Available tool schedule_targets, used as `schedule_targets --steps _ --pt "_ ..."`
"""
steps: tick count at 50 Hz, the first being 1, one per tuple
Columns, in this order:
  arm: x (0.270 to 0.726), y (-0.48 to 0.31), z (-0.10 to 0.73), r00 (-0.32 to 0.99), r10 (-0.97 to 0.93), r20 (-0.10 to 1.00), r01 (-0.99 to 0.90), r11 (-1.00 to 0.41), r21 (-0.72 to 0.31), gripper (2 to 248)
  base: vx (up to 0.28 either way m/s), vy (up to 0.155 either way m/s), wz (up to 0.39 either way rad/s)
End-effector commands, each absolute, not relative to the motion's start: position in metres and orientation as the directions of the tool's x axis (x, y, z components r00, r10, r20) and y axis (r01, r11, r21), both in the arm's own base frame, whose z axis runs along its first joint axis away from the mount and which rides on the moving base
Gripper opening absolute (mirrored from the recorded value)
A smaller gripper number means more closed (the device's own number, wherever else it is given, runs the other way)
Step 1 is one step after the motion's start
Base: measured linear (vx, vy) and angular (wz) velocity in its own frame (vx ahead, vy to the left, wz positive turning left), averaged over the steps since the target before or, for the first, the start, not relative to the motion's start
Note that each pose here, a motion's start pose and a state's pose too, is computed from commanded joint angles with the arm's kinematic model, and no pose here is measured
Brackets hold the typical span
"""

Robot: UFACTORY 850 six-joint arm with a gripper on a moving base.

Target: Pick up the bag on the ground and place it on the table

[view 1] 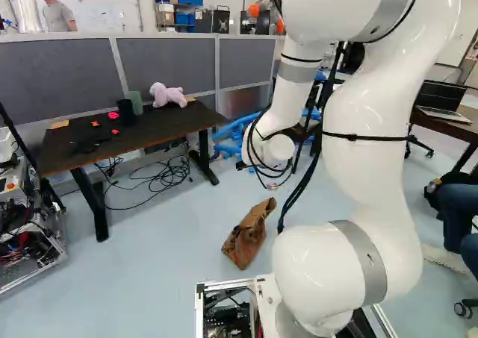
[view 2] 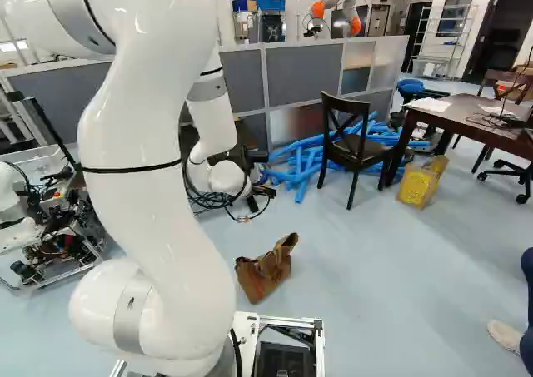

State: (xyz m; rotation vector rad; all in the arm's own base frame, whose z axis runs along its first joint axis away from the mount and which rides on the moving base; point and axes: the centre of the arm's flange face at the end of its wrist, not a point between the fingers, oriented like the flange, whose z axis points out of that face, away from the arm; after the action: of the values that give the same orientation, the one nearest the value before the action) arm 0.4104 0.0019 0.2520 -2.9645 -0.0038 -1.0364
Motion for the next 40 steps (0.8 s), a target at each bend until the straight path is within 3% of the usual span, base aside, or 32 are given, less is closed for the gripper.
schedule_targets --steps 40 --pt "0.438 0.001 0.193 0.887 -0.088 0.452 -0.095 -0.995 -0.007 247 0.0 0.0 0.0"
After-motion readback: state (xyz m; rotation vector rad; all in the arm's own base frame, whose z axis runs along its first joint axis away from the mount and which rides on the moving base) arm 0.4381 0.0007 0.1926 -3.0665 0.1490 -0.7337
